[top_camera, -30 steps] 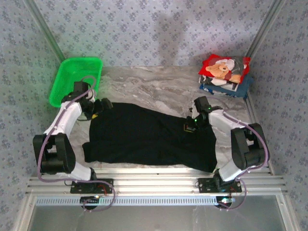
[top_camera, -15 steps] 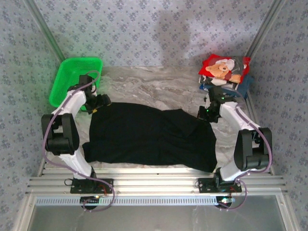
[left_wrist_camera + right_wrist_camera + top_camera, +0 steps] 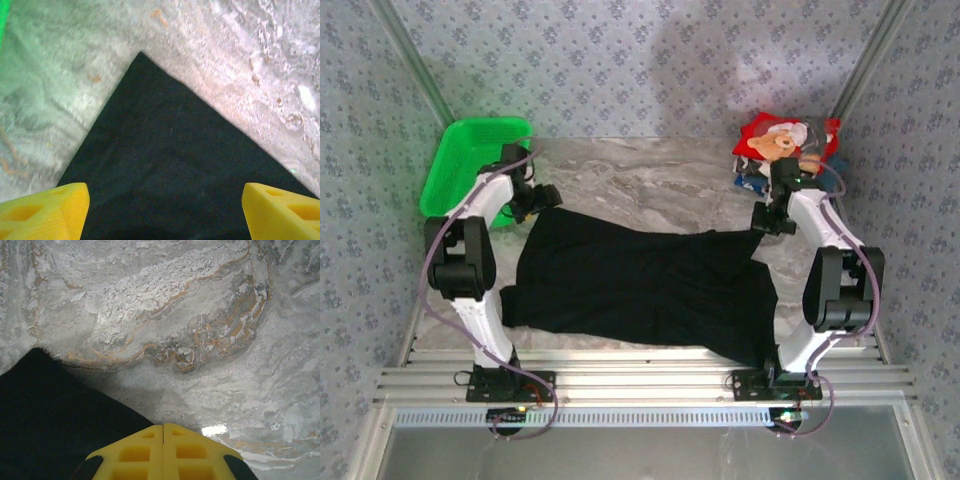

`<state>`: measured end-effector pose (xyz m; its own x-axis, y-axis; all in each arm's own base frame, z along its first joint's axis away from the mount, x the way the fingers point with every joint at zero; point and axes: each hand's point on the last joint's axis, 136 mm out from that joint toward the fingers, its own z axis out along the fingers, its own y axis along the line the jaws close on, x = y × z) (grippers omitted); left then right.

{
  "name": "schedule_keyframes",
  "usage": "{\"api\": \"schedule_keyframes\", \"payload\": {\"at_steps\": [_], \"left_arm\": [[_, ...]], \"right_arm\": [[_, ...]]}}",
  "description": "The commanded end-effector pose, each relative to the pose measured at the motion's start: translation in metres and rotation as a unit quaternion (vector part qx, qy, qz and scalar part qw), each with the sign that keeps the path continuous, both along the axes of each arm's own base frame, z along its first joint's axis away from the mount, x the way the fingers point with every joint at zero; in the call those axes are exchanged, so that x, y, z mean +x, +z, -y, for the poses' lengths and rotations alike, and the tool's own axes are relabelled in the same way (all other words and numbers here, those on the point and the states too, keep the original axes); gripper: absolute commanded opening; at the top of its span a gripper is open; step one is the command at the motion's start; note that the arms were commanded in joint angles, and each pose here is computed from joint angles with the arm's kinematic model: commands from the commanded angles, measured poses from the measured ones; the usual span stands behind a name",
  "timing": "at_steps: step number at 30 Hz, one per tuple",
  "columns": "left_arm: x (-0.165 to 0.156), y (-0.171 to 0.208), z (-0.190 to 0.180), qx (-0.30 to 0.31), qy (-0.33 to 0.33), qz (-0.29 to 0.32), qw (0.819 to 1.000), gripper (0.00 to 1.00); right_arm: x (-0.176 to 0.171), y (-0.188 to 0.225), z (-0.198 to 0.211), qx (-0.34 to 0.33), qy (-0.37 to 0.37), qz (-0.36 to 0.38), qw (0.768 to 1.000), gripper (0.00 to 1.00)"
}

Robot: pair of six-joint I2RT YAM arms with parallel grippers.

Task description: Fold and stack the t-shirts

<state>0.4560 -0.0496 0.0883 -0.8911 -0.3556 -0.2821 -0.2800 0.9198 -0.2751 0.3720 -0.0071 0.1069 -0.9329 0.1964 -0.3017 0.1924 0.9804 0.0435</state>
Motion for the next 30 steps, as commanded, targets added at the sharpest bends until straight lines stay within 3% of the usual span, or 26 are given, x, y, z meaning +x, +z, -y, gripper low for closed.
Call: {"api": "schedule_keyframes", "payload": {"at_steps": [1,8,23,30], "left_arm": [[0.019,-0.002,0.002,0.03,-0.01,0.001,0.999,0.8],[0.036,-0.037,-0.012,0.099,-0.018,-0.051,0.994,0.72],[0.061,-0.068,-0.022,0.135,-0.02,-0.077,0.988,0.6],[0.058,-0.075,-0.016,0.118,-0.026,-0.089,0.989,0.4]], "right_arm": [[0.006,0.001,0.004,-0.017,0.011,-0.004,1.0,0.0],[0.01,-0.005,-0.013,-0.008,0.029,-0.01,0.999,0.0],[0.009,0.0,-0.026,-0.01,0.042,-0.011,0.999,0.0],[0.001,0.001,-0.029,-0.008,0.04,-0.018,0.999,0.0]]}}
